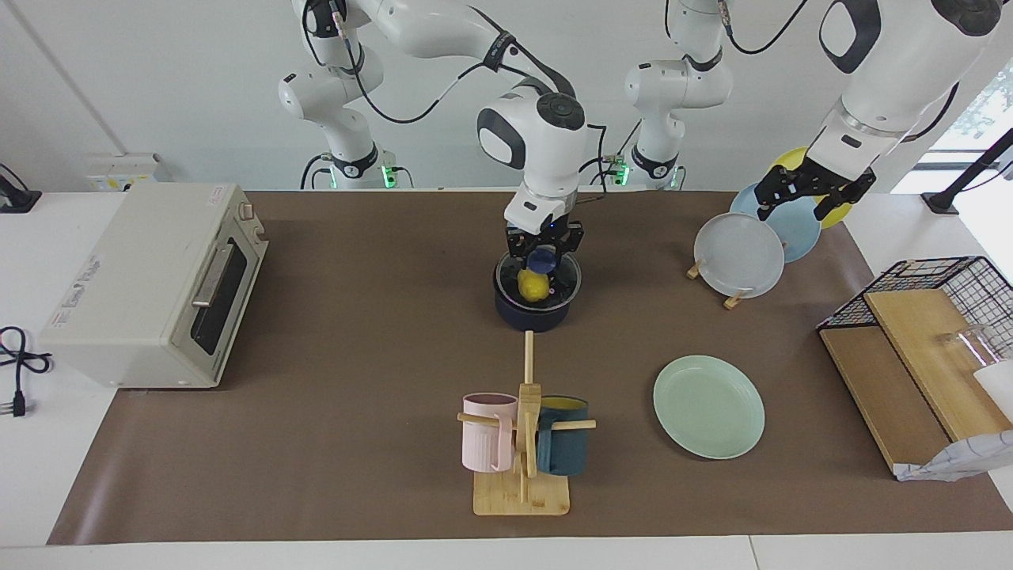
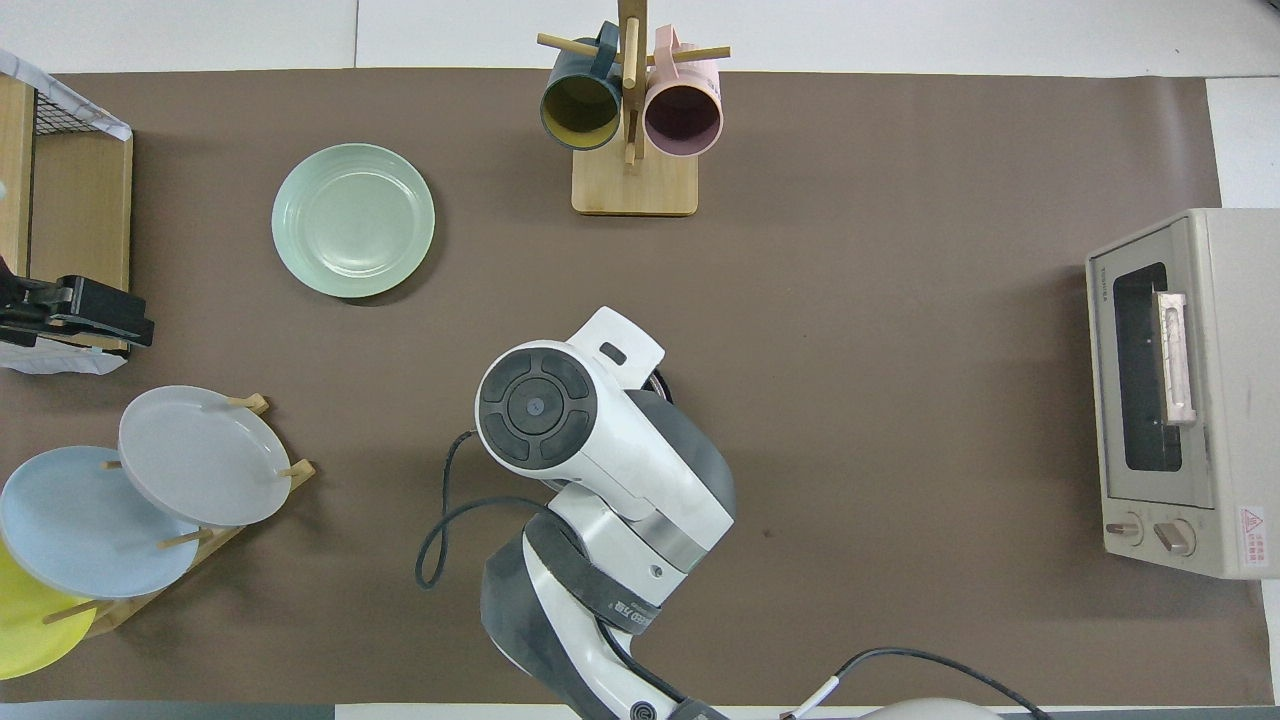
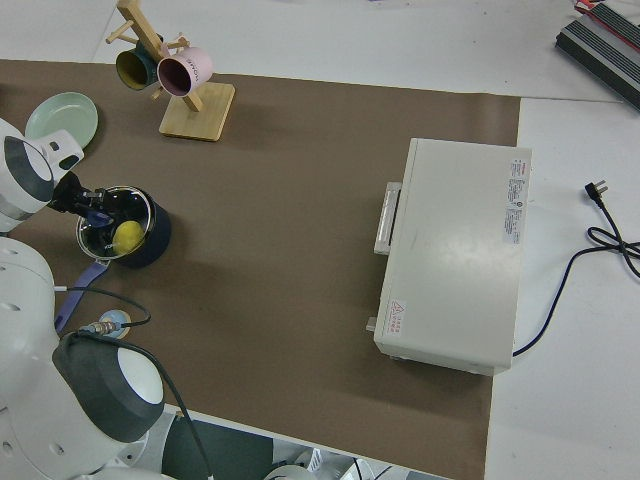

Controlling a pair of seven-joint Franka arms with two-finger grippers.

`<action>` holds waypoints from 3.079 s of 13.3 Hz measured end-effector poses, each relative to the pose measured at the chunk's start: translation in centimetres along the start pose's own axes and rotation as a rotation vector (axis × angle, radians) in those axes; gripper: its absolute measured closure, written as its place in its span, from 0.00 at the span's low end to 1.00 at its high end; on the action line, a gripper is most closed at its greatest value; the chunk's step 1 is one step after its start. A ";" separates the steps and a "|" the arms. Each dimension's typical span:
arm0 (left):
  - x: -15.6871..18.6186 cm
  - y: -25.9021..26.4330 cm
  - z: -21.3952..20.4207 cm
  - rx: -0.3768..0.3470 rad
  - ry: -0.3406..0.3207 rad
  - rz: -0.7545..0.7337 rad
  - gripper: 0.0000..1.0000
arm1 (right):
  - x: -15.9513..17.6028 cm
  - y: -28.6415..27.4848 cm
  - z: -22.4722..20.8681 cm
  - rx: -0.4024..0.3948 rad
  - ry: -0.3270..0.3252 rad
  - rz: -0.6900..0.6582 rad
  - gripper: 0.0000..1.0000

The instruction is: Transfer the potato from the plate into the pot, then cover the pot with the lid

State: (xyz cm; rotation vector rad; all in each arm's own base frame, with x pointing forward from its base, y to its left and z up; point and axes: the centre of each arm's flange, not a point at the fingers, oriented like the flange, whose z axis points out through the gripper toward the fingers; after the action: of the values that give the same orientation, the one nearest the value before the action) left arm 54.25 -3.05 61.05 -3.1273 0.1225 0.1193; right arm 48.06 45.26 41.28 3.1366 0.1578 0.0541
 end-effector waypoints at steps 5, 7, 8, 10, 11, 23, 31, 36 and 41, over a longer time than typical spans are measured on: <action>0.1 0.2 -0.2 -0.007 0.009 -0.028 0.00 | 0.1 0.3 0.1 -0.008 0.026 -0.019 0.33; 0.2 0.3 -0.3 -0.013 0.023 -0.031 0.00 | 0.1 0.4 0.1 -0.014 0.029 -0.024 0.33; 0.3 0.3 -0.4 -0.017 0.030 -0.033 0.00 | 0.1 0.4 0.2 -0.016 0.029 -0.027 0.33; 0.4 0.4 -0.5 -0.020 0.038 -0.040 0.00 | 0.1 0.5 0.3 -0.019 0.027 -0.036 0.33; 0.4 0.4 -0.5 -0.021 0.040 -0.044 0.00 | 0.1 0.6 0.3 -0.020 0.026 -0.036 0.33; 0.2 0.4 -0.8 -0.021 0.046 -0.043 0.00 | 0.5 1.7 0.2 0.012 -0.053 0.033 0.33; 0.1 0.3 -1.0 -0.021 0.049 -0.045 0.00 | 1.0 2.5 -0.1 -0.006 -0.090 0.051 0.33; 0.1 0.1 -1.0 -0.022 0.050 -0.050 0.00 | 0.9 2.4 -0.1 -0.007 -0.088 0.047 0.33; 0.1 0.1 -1.0 -0.022 0.050 -0.051 0.00 | 0.9 2.2 -0.1 -0.003 -0.080 0.045 0.33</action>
State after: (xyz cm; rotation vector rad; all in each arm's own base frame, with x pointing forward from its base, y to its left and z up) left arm 54.39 -3.16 62.02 -3.1529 0.0427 0.0428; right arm 49.22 43.13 41.39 3.1329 0.0867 -0.0707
